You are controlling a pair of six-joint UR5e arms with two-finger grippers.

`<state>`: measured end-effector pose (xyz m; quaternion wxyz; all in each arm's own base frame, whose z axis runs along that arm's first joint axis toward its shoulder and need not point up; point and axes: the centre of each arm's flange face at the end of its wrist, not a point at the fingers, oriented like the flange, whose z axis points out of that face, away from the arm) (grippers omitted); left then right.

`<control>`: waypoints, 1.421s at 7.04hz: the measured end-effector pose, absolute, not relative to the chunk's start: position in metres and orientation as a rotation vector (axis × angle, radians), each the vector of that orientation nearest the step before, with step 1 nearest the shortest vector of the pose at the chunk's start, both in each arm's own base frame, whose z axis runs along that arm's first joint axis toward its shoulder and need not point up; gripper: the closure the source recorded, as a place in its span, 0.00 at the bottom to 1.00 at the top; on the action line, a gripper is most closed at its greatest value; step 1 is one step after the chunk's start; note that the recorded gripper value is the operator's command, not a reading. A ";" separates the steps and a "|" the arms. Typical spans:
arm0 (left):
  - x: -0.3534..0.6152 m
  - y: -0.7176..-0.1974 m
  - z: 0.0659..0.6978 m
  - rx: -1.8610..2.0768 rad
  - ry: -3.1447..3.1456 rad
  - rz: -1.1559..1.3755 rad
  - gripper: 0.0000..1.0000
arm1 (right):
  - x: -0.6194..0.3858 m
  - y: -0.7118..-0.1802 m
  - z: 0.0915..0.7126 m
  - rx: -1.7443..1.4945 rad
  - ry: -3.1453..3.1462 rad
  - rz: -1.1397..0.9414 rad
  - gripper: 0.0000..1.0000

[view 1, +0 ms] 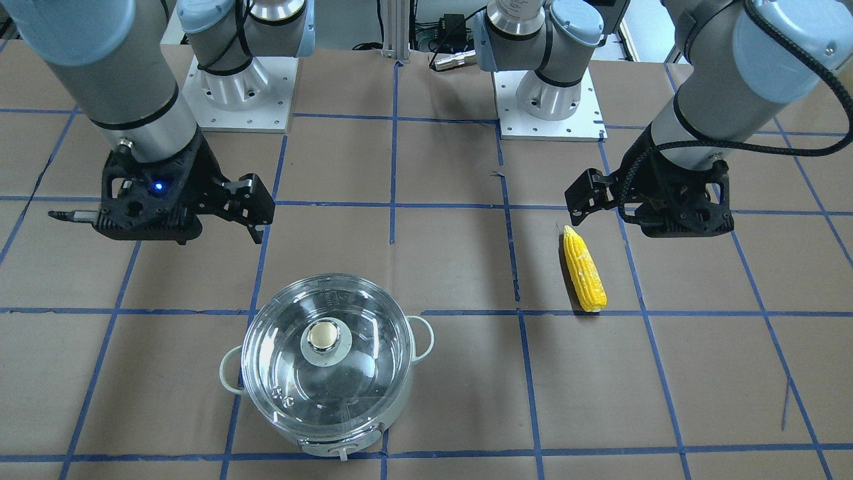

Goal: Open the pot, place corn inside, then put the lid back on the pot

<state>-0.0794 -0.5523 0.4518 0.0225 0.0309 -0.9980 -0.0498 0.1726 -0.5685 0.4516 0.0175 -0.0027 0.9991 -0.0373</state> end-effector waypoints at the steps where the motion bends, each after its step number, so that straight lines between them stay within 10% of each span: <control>1: -0.079 -0.551 0.449 0.093 -3.092 -0.164 0.00 | 0.185 -0.581 0.440 -0.006 3.102 -0.140 0.01; 10: -0.012 -0.495 0.276 -0.135 -3.100 -0.065 0.00 | 0.284 -0.647 0.368 -0.007 3.095 -0.202 0.11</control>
